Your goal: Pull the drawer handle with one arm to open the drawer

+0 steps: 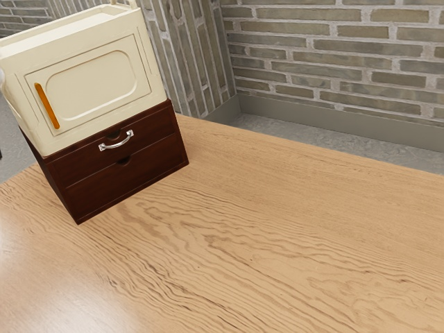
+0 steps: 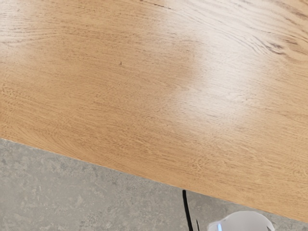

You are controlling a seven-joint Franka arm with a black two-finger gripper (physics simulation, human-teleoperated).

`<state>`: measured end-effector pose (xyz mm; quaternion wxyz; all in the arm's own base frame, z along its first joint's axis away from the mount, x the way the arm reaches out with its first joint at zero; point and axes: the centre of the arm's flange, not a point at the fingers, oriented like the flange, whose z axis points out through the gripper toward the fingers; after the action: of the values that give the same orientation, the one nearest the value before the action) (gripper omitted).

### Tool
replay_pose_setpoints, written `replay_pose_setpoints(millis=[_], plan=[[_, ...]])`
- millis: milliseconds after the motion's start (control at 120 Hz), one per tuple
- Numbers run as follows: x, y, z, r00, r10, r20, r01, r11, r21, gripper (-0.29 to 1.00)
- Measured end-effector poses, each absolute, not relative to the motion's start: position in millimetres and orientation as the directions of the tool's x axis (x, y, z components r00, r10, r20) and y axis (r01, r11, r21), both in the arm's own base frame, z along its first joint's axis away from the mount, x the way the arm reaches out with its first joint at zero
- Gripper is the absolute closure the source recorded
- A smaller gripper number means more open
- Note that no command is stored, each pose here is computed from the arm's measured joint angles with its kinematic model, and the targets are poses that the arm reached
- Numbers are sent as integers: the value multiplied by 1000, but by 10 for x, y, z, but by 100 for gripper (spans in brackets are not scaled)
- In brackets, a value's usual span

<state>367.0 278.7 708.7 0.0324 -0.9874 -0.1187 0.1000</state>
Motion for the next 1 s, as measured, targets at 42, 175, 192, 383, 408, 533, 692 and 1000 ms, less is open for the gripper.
replay_pose_setpoints(millis=[42, 175, 192, 383, 408, 533, 692, 1000], plan=[[3724, 2825, 7121, 967, 209, -145, 195, -975, -105, 0], [3825, 2895, 7220, 992, 115, -51, 106, -983, -149, 0], [3812, 2922, 7232, 994, 106, -39, 100, -984, -145, 0], [3660, 3273, 7247, 997, 60, 56, 65, -994, -86, 0], [3660, 3265, 7297, 996, 46, 72, 52, -995, -88, 0], [3785, 2924, 7682, 989, -79, 125, -58, -986, -157, 0], [3946, 2460, 7902, 968, -219, 125, -190, -959, -211, 0], [4130, 2441, 7737, 958, -279, 62, -261, -942, -212, 0]])
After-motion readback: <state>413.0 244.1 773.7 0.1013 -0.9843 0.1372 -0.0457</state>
